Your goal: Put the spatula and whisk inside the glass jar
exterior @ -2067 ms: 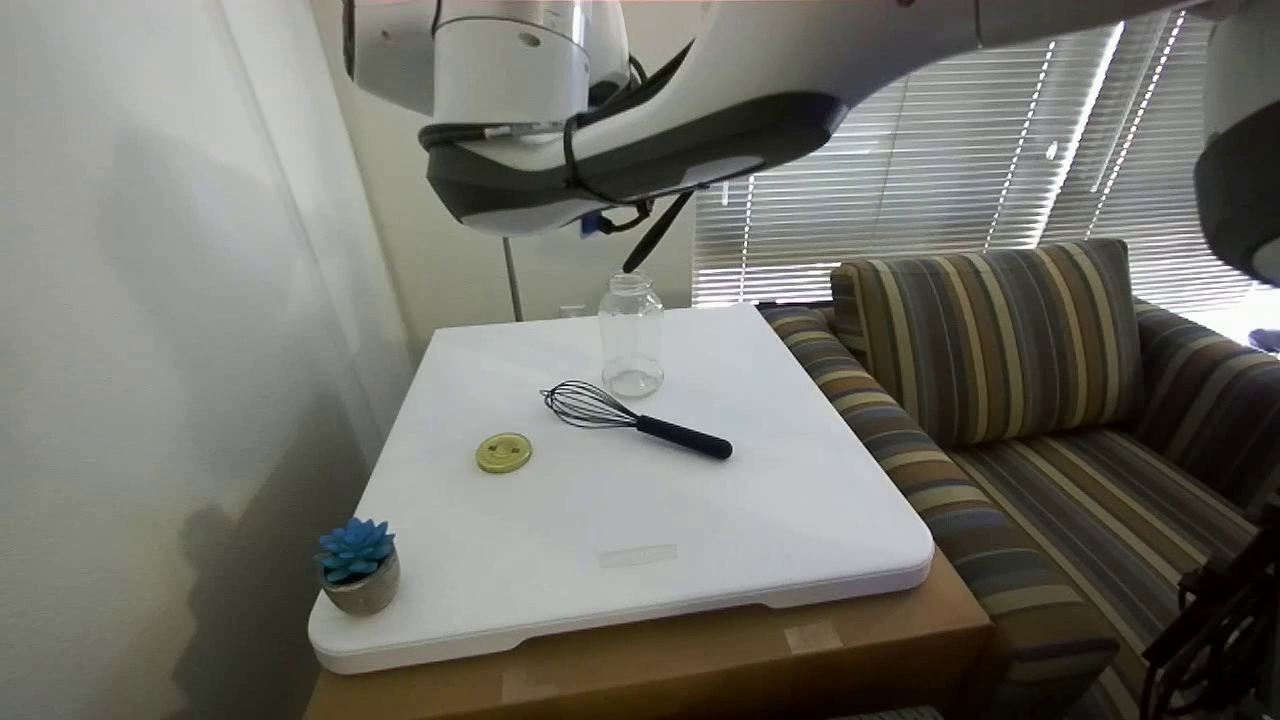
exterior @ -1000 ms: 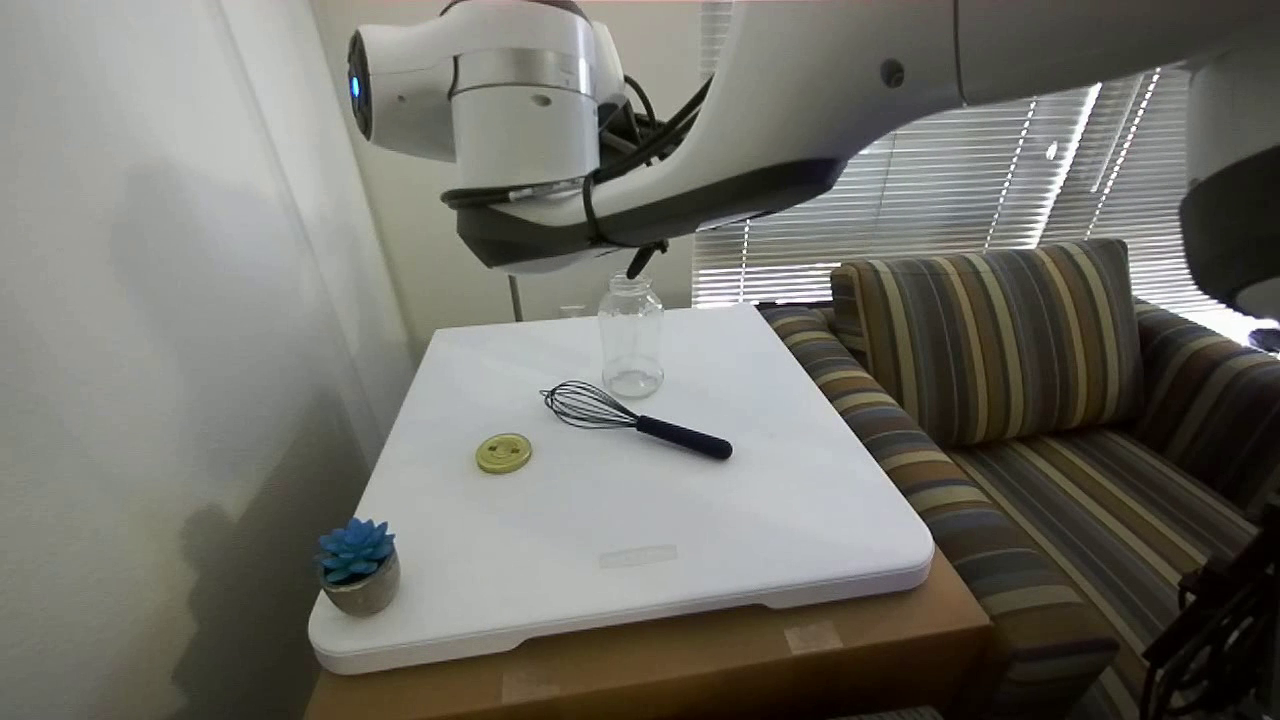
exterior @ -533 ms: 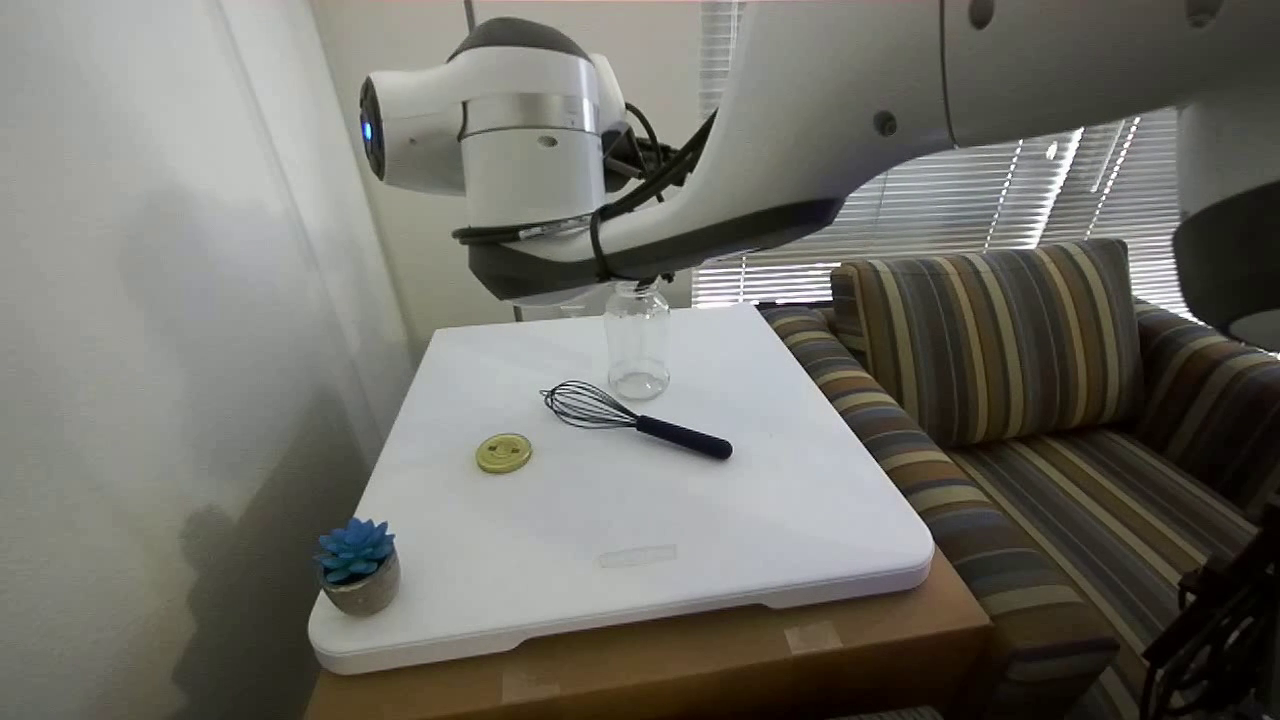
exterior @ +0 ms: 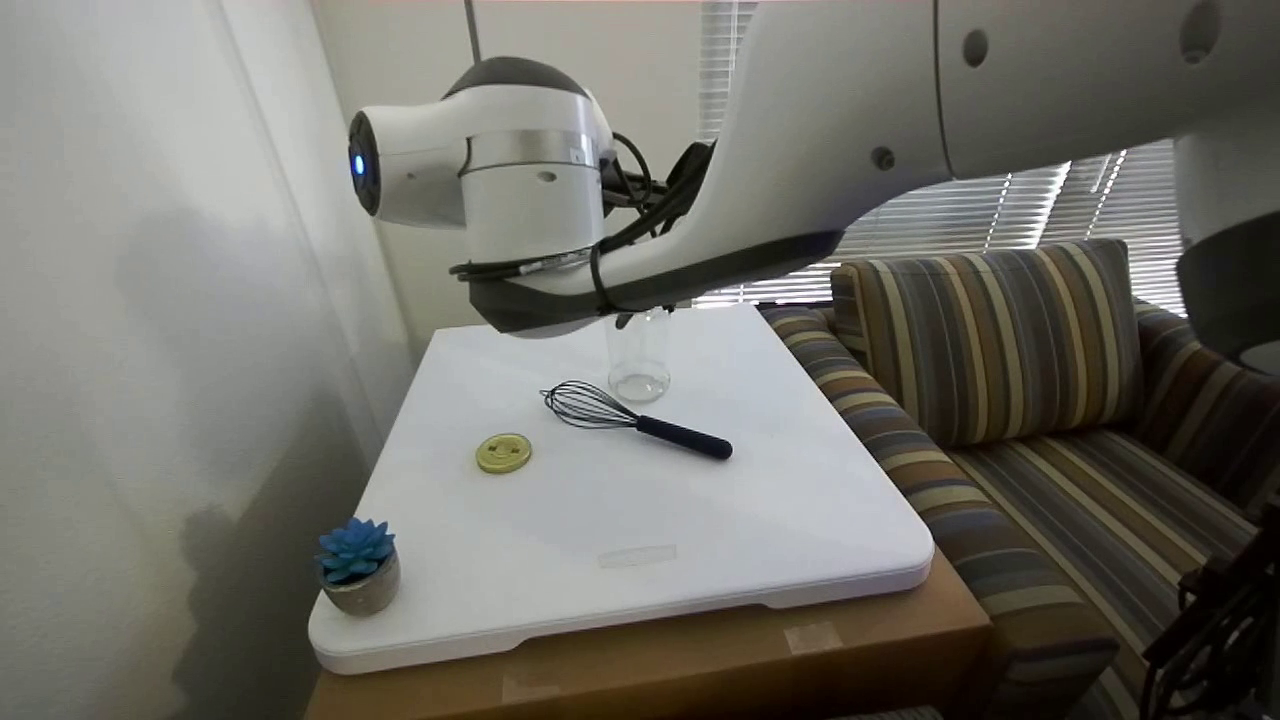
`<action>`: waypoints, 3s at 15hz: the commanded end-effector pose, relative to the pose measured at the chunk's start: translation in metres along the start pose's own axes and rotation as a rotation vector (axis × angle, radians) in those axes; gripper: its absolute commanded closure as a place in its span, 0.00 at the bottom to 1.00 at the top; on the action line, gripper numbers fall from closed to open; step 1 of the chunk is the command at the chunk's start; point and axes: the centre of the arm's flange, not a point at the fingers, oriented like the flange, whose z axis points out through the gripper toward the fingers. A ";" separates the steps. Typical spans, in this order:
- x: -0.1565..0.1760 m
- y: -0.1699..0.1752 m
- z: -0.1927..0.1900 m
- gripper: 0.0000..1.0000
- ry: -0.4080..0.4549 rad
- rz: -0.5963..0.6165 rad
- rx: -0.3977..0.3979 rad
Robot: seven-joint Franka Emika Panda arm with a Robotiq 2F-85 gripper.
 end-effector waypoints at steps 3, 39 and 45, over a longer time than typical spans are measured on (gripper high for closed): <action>-0.037 -0.071 -0.013 0.99 0.017 -0.107 0.065; -0.106 -0.058 -0.003 0.78 0.043 -0.356 0.272; -0.107 -0.058 0.000 0.28 0.038 -0.361 0.276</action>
